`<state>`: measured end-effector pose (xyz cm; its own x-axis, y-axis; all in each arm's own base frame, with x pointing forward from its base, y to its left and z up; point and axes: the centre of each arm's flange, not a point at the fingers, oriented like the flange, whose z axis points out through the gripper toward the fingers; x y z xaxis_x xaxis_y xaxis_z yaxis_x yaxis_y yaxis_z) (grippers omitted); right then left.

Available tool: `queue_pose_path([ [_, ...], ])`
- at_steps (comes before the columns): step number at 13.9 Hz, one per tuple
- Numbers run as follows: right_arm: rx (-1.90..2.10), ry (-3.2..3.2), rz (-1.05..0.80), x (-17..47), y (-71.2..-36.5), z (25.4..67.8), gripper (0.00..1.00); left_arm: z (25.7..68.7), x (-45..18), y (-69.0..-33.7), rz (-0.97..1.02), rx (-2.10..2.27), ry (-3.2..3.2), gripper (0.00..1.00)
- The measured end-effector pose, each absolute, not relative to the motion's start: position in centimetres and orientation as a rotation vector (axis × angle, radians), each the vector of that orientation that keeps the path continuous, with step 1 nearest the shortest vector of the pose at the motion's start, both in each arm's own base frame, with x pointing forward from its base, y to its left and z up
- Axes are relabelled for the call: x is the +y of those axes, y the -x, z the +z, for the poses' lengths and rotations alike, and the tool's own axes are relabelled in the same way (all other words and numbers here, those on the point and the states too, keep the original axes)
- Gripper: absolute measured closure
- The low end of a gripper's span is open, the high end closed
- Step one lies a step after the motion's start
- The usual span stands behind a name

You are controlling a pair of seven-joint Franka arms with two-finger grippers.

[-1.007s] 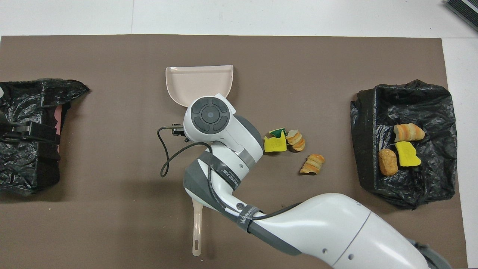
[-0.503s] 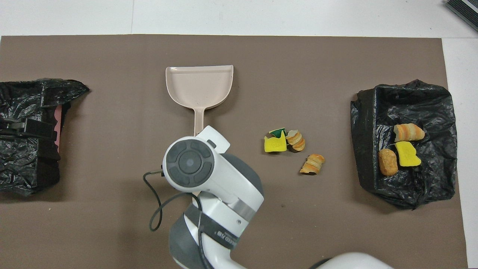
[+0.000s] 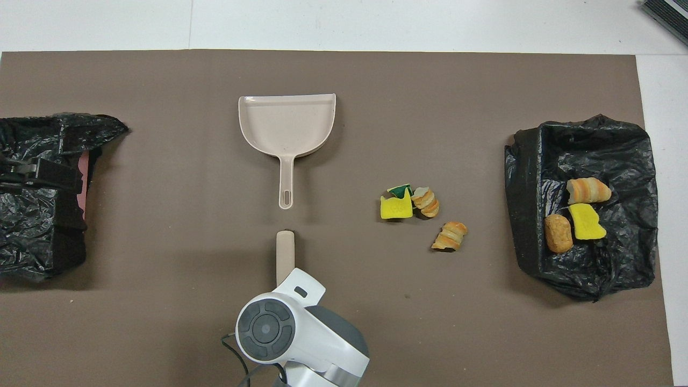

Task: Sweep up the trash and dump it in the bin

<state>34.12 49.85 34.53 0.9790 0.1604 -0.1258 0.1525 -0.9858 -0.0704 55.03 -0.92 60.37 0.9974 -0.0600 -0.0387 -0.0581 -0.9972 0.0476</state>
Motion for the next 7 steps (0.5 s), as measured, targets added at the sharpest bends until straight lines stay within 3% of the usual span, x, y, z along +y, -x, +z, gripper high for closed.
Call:
queue_pose_path([
  [2, -0.258, 3.077, 0.205, 49.6, -33.1, 34.2, 0.04, 60.3, -0.9, -55.0, -0.066, -0.092, -3.093, 0.00],
  [7, -0.260, 3.072, 0.197, 49.3, -32.4, 33.4, 0.62, 60.2, -2.0, -55.0, -0.068, -0.166, -3.090, 0.00],
])
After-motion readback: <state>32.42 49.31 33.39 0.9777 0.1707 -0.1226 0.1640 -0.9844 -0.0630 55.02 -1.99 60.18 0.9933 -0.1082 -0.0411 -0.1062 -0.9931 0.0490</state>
